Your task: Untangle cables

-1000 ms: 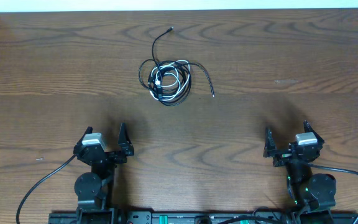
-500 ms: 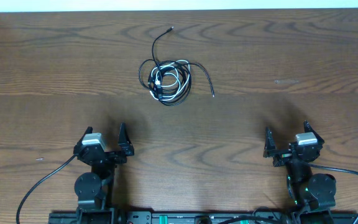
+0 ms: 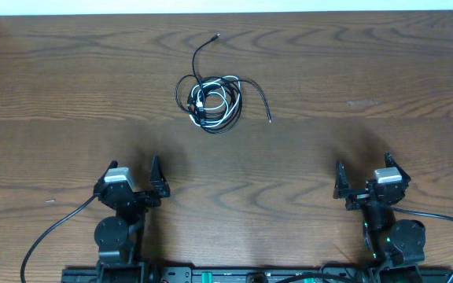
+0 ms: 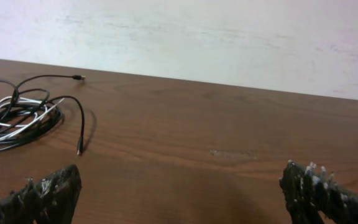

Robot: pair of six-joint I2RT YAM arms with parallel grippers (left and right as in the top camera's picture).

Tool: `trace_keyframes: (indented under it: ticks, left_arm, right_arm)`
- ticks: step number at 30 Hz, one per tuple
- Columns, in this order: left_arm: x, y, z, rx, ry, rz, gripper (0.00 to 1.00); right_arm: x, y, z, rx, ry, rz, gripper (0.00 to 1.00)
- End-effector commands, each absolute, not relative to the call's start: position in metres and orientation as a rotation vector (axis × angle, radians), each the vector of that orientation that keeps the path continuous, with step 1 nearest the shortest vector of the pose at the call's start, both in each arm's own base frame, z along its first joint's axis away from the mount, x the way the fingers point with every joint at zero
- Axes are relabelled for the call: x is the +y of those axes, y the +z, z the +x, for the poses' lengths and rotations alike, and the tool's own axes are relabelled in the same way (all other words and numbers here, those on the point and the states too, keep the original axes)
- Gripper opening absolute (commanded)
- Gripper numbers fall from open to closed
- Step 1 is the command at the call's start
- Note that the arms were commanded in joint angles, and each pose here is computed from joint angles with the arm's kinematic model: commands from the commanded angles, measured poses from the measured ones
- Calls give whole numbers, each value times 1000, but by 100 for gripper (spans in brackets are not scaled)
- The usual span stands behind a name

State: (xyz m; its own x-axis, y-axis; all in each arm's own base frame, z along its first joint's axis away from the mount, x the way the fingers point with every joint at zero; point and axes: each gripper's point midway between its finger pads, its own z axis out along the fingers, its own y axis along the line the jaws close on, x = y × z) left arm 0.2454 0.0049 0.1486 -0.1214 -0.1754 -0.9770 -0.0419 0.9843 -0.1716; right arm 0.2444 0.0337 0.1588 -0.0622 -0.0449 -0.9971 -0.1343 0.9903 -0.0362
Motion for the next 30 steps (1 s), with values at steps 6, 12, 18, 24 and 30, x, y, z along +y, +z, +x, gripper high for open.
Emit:
trace_keyframes:
  ticks: [6,12,18,24,30]
  left_arm:
    - [7,141,248,1800,-97,-172,98]
    - [7,153,255,1845,-83,-162,98]
    - [7,168,264,1867,-83,-163,98]
    - [7,183,272,1875,-82,-164,98]
    - [7,191,277,1873,-83,-163,98]
  right_arm:
    - [39,170,243,1610,106,-149,99]
    - [39,175,242,1599,107,-148,99]
    - [40,178,242,1592,110,-150,99]
    - [40,192,240,1565,114,-150,99]
    - [39,209,237,1529,112,-151,99]
